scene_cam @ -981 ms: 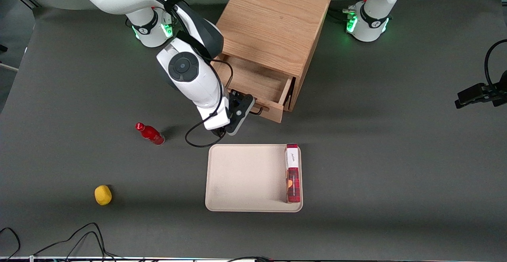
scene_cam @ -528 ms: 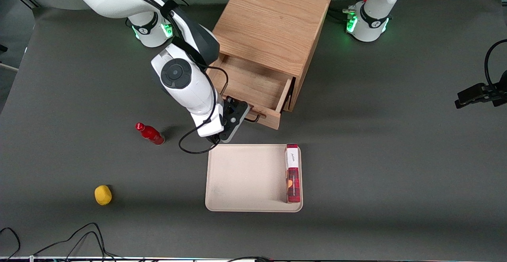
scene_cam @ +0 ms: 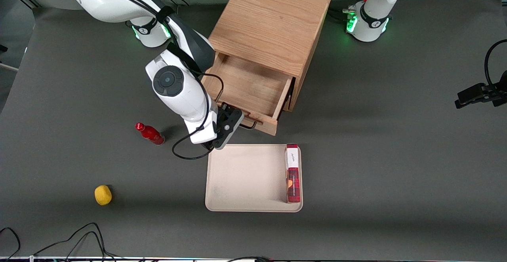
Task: Open upper drawer
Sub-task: 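Pull the upper drawer handle outward from the cabinet with the right gripper, then pull the upper drawer further open with the right gripper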
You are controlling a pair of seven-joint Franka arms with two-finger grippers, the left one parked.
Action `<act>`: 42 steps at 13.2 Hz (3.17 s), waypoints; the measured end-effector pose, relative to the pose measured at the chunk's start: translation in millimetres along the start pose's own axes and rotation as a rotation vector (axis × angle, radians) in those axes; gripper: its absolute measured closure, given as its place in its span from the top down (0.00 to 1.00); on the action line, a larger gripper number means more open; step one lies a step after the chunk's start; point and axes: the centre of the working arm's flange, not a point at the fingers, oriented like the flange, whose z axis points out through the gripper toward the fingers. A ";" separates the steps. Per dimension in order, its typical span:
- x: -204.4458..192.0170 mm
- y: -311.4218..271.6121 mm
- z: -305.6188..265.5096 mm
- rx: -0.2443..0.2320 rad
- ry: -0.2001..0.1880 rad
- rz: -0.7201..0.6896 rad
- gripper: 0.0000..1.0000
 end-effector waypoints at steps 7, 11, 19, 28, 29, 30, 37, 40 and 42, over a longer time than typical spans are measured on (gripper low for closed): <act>2.7 28.9 -1.0 -0.015 0.020 0.004 1.00; 5.3 43.0 -1.7 -0.030 0.013 0.004 1.00; 4.3 60.0 -2.6 -0.035 0.004 0.012 1.00; -0.3 64.7 -16.2 -0.013 -0.068 0.024 1.00; -0.8 65.0 -18.7 -0.010 -0.077 0.025 1.00; -0.9 64.9 -21.8 -0.001 -0.082 0.029 1.00; -1.8 69.9 -51.1 0.049 -0.097 0.094 1.00; -5.2 78.0 -70.2 0.053 -0.080 0.164 1.00; -19.1 86.6 -92.7 0.083 -0.084 0.222 1.00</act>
